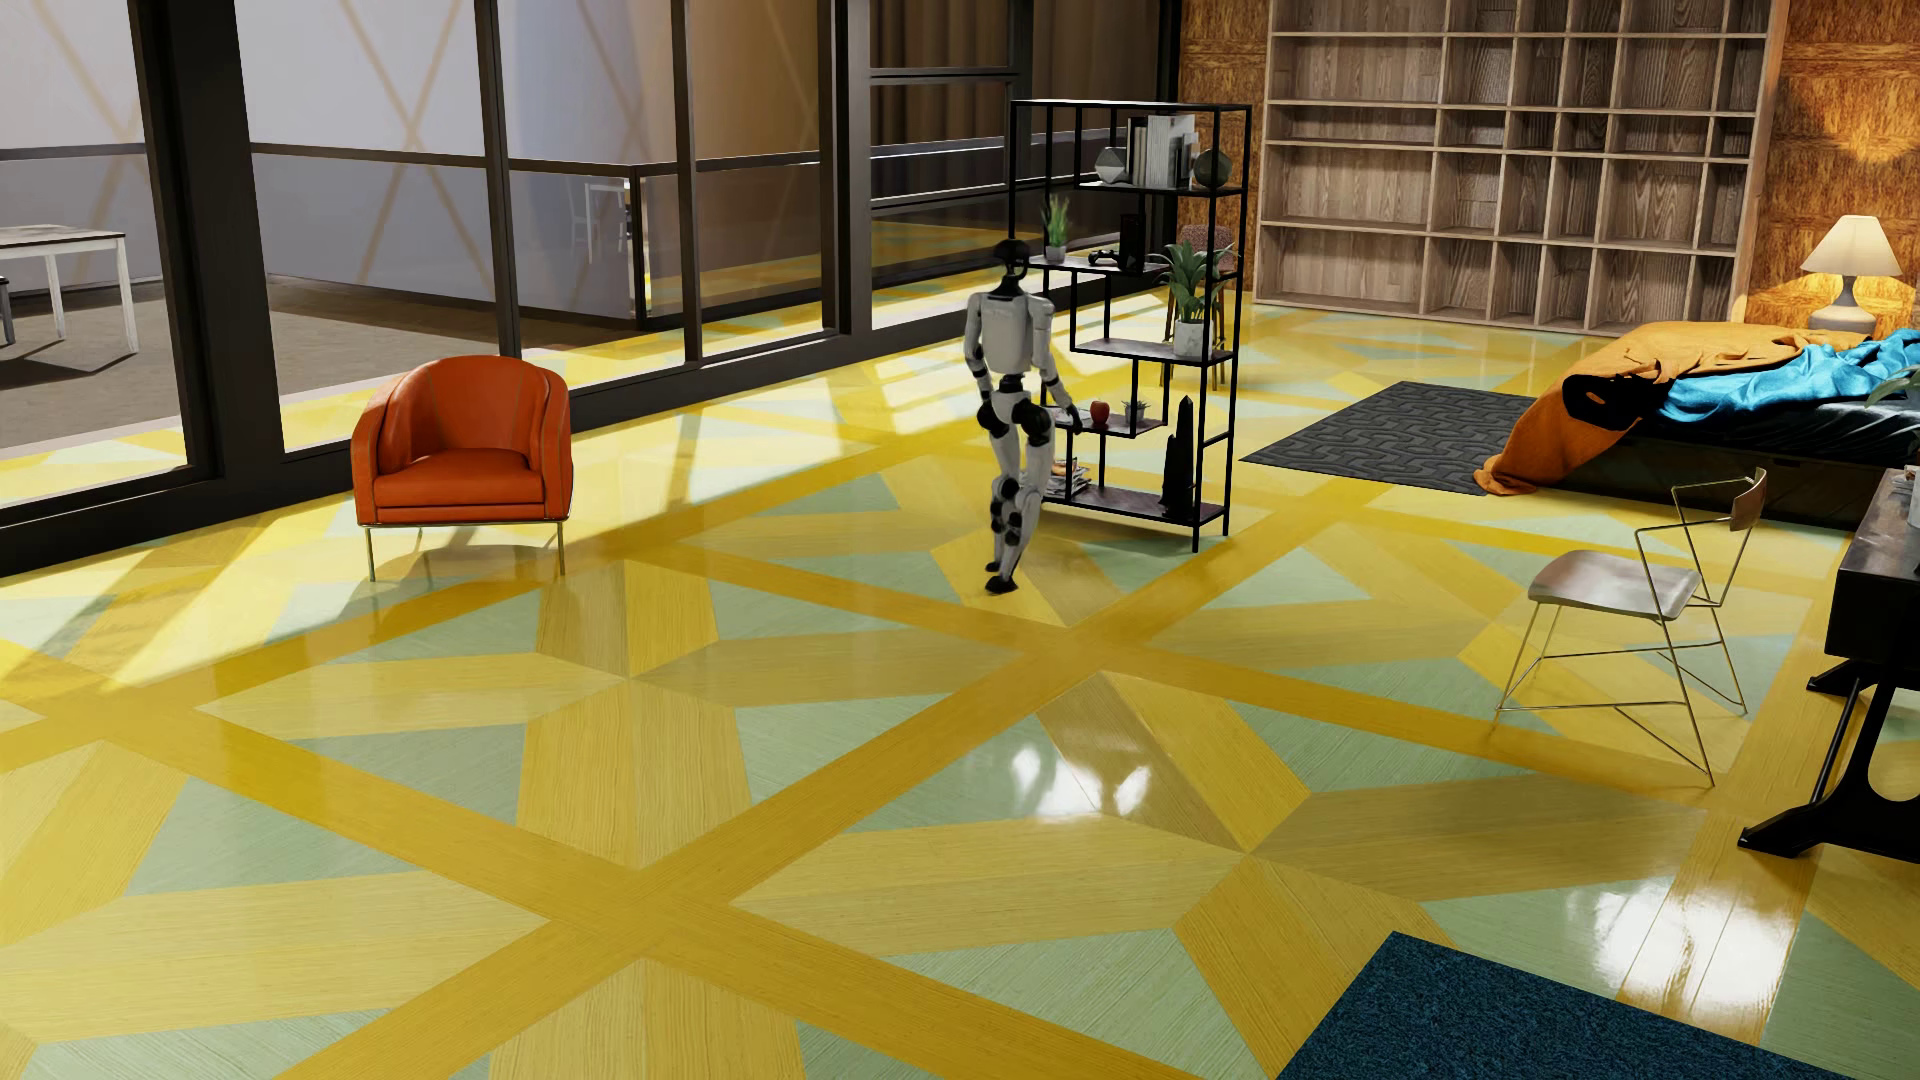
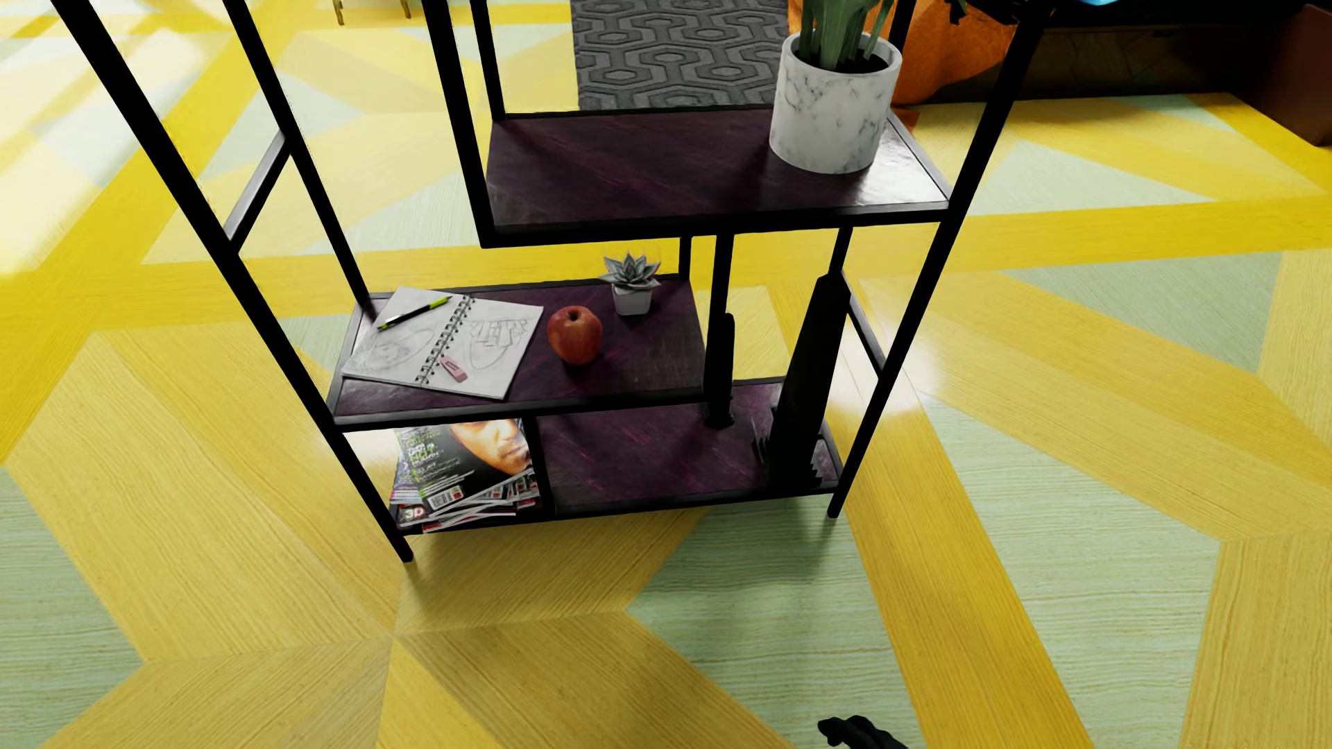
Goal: Go to the wood shelves
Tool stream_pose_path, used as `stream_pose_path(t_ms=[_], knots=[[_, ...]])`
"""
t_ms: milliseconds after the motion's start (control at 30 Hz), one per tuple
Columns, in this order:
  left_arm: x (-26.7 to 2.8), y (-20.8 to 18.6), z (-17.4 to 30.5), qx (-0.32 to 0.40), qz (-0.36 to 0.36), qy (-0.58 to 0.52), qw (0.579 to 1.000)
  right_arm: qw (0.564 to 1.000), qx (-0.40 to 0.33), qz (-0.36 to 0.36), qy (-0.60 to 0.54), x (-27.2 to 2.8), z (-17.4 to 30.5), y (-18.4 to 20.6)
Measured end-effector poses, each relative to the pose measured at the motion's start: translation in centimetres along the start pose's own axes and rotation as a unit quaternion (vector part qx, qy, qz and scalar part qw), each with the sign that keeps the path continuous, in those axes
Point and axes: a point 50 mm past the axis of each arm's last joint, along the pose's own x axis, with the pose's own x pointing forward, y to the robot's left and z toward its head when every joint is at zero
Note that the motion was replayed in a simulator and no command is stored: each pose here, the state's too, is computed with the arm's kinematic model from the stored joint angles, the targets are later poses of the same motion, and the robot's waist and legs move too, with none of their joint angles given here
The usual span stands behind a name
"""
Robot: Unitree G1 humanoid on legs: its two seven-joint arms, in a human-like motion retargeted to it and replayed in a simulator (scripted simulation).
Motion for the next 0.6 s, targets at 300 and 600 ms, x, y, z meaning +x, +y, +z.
stream_pose_path(t_ms=[300,600], knots=[[0.8,6.6,4.8,-0.074,0.138,-0.076,0.985,0.992,-0.066,0.086,0.064,-1.2,-3.7,2.8],[1.2,2.8,3.8,-0.006,0.058,-0.037,0.998,1.000,-0.027,0.011,-0.008,-0.2,-0.1,0.1]])
